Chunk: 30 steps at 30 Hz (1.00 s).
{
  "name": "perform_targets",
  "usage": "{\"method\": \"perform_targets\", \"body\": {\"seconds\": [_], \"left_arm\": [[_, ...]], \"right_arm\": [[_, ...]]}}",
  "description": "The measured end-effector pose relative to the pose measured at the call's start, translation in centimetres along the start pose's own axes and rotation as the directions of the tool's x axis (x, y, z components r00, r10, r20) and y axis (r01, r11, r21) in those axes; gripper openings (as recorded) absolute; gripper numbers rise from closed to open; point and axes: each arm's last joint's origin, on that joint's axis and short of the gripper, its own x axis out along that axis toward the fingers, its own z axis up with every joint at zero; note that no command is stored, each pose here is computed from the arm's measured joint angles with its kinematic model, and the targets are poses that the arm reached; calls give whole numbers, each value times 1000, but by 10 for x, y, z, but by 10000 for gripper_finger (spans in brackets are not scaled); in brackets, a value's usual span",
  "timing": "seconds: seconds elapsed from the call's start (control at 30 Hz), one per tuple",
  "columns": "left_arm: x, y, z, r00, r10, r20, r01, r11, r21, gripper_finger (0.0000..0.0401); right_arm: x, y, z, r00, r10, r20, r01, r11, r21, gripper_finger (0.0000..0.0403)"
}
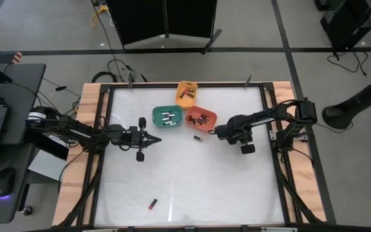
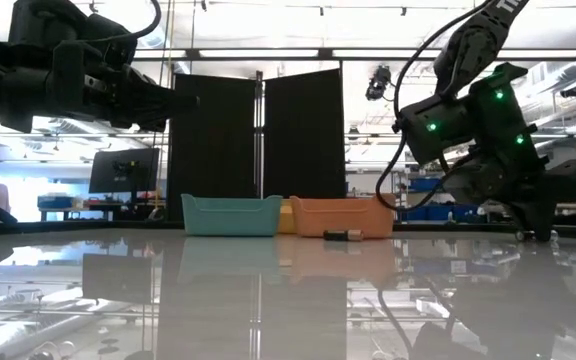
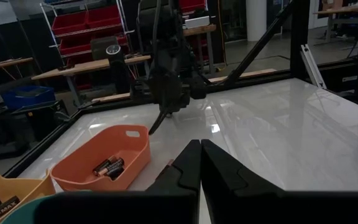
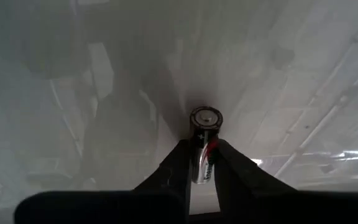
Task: Sort batteries
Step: Put the silver battery into the green bin
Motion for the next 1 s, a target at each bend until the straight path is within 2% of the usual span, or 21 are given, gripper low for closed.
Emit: {"method": "perform_targets", "body": {"seconds": [0.13,0.3,0.47,0.6,0.77,0.83,0.93,1.0], "left_arm": [[0,0,0,1000,0,0,0,1000,0,17],[0,0,1,1000,2,10,-2,1000,0,17],[0,0,3,999,5,32,-5,1000,-13,17],[0,1,6,998,10,63,-6,998,-60,17],[10,2,16,997,12,75,-1,990,-138,17],[16,2,18,999,7,47,-1,990,-139,17],[26,2,22,999,5,35,0,987,-159,19],[33,2,24,1000,4,29,0,987,-160,26]], "right_arm": [[-5,3,-1,999,-7,44,5,999,51,56],[-24,11,-2,977,-4,211,-27,989,143,56],[-50,20,-2,886,-18,463,-99,969,227,56],[-72,29,5,741,-67,668,-162,948,275,56],[-100,42,22,479,-114,871,-228,942,248,56],[-109,48,29,379,-135,916,-236,943,237,56],[-119,55,37,256,-152,955,-231,949,213,56],[-122,58,44,200,-175,964,-216,952,217,56]]}}
